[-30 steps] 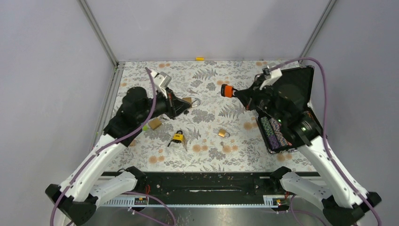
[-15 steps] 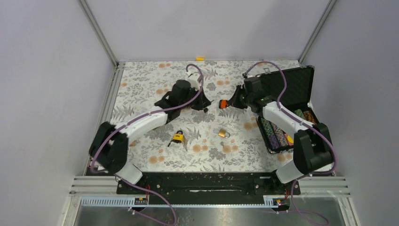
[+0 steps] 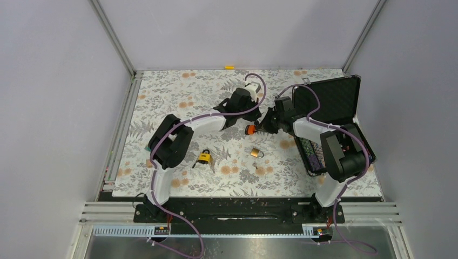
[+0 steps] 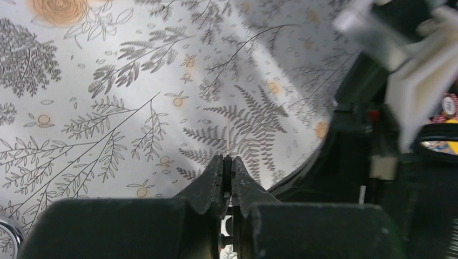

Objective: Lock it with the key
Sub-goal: Place the key at the center of the board.

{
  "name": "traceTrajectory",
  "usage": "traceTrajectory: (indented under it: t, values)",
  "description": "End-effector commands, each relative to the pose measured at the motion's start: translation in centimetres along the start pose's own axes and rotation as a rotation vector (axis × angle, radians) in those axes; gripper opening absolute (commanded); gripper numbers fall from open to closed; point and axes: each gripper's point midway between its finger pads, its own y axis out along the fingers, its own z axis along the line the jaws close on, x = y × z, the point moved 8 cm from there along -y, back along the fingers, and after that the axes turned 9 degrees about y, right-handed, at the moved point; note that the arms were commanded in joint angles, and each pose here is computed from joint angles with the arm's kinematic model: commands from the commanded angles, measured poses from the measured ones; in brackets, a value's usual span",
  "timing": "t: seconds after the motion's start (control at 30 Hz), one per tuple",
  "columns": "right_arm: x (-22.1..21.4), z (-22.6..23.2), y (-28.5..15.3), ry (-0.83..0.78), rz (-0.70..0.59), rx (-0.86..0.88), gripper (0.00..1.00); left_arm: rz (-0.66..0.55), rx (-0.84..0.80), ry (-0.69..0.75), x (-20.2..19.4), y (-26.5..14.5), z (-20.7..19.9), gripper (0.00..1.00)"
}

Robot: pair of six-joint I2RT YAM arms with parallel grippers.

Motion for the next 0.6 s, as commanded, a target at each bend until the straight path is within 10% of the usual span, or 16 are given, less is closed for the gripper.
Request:
traceTrajectory:
  t: [0.0,0.4,0.57]
  values:
    - [0.7,-0.7,0.6,0.102,-0.064,-0.024,0.00,-0.038,0.023,0.003,0.0,1.0,-1.4,0.02]
    - [0.9,-2.6,-1.4,0.141,-0.189,-0.140,0.45,-0.011,0.175,-0.076,-0.4,0.8,2.8,0.44]
    - [1.7,-1.3,-4.9,0.100,-0.278,-0.134,0.60,-0.084,0.230,-0.023,2.0,-3.2,2.6,0.85]
